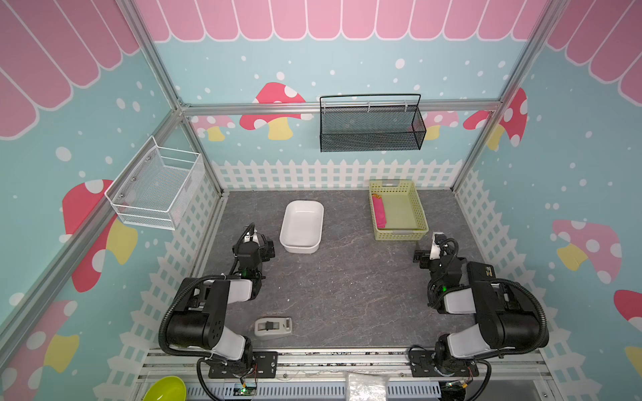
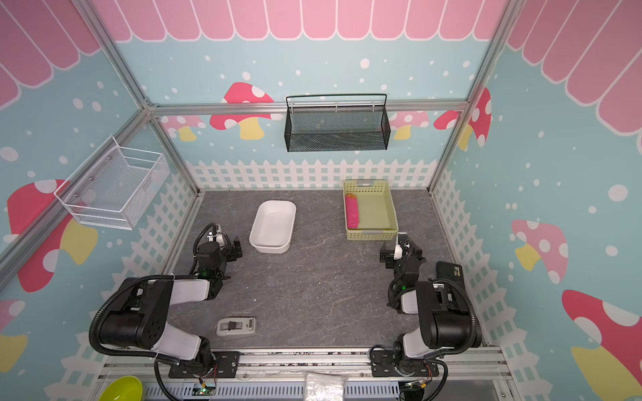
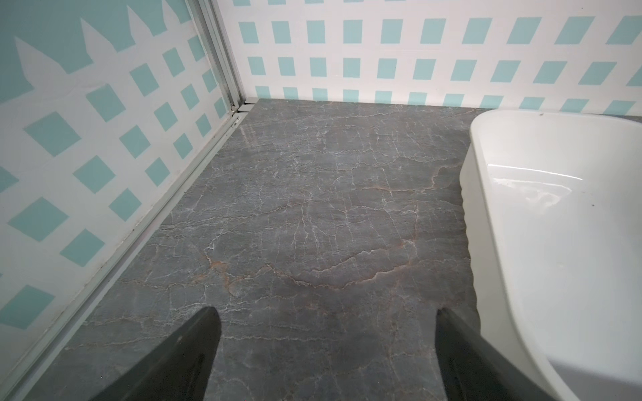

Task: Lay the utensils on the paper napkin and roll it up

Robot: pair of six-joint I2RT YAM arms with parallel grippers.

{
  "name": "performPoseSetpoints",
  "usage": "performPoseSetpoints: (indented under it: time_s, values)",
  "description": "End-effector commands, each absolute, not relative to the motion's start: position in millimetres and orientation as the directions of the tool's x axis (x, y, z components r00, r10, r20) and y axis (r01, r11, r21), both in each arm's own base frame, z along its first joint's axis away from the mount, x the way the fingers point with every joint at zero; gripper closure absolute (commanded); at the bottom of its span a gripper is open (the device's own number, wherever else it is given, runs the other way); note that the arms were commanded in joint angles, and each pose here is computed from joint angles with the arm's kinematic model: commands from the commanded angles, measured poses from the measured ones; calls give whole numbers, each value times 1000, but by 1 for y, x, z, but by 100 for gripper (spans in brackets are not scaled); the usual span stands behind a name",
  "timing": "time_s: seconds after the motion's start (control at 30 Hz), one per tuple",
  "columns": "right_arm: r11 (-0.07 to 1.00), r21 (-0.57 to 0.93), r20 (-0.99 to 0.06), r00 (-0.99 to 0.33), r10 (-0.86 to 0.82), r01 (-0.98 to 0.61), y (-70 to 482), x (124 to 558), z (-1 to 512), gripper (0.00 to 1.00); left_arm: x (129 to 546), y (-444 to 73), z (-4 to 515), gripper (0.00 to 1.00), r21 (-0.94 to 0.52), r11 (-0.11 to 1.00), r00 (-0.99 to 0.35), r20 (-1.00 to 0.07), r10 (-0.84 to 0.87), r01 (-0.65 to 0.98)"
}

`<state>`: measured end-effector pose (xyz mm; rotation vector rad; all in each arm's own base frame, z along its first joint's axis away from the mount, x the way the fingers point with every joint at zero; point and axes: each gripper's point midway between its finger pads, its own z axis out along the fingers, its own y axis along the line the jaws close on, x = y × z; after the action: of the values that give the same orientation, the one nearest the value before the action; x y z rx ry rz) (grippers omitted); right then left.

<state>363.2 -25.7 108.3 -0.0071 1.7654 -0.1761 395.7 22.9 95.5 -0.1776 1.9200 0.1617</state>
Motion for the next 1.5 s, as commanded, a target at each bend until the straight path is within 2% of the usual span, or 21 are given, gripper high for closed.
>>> performPoseSetpoints:
  time_s: [0.0,1.47]
  values:
    - [986,-138,-988,-76,-131,97,-24,367,137,0,404,11,115,1,-26,991,-260,-964,-60,-134]
    - [987,-146,-986,-92,-139,73,-20,371,134,0,403,11,115,0,-21,991,-255,-966,-55,-136]
